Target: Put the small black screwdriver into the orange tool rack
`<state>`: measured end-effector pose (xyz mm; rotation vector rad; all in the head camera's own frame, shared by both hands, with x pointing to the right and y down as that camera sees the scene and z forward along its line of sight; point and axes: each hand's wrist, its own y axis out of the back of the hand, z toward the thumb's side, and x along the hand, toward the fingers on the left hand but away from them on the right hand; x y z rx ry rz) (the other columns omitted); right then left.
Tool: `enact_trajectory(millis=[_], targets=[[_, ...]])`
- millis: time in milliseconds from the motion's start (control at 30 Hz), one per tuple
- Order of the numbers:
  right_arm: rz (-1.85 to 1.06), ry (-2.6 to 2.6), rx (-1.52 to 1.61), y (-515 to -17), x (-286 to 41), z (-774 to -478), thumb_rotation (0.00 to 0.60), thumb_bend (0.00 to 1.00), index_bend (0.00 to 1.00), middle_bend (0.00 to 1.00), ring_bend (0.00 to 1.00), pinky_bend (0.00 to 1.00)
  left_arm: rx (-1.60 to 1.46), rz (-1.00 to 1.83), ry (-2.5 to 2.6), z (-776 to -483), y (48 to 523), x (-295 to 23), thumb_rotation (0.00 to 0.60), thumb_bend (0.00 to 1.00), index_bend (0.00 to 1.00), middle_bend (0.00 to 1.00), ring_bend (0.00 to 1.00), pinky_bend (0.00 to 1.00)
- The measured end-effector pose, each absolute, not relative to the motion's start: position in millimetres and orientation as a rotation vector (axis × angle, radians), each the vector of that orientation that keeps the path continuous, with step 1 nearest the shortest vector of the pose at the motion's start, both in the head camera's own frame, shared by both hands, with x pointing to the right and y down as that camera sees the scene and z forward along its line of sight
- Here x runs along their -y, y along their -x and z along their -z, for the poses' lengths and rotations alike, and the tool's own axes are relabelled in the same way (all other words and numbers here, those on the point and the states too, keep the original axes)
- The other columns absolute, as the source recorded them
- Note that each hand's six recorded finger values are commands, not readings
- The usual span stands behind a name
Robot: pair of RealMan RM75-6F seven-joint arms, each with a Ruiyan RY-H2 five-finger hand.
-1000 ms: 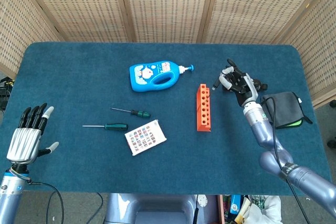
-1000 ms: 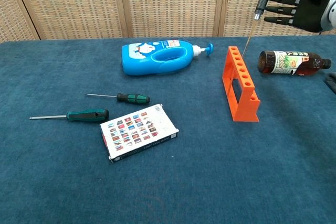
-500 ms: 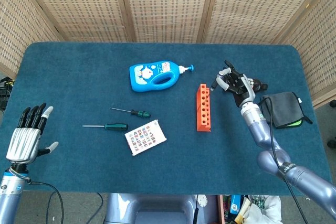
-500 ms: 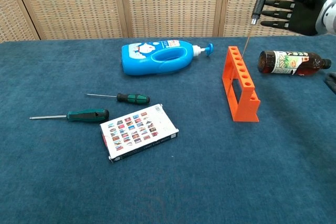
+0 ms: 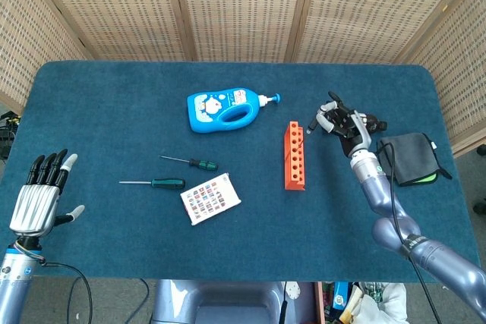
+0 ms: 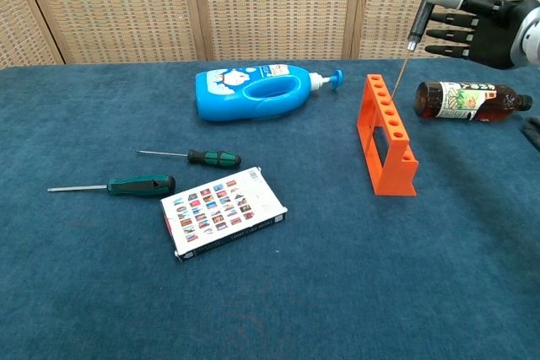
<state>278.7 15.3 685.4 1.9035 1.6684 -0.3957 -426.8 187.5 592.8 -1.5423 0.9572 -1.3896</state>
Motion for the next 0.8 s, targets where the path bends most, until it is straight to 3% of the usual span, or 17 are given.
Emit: enact_trajectory(millis=[800], targets=[[0.425, -1.875, -1.668, -288.7, -25.4, -699.0, 0.6, 0.29, 0.61, 0.0, 0.0, 0.0, -0.954, 1.395, 1.543, -594.1, 427.4, -187.7, 0.6, 0.0, 0.0, 0.0, 0.0, 0.0]])
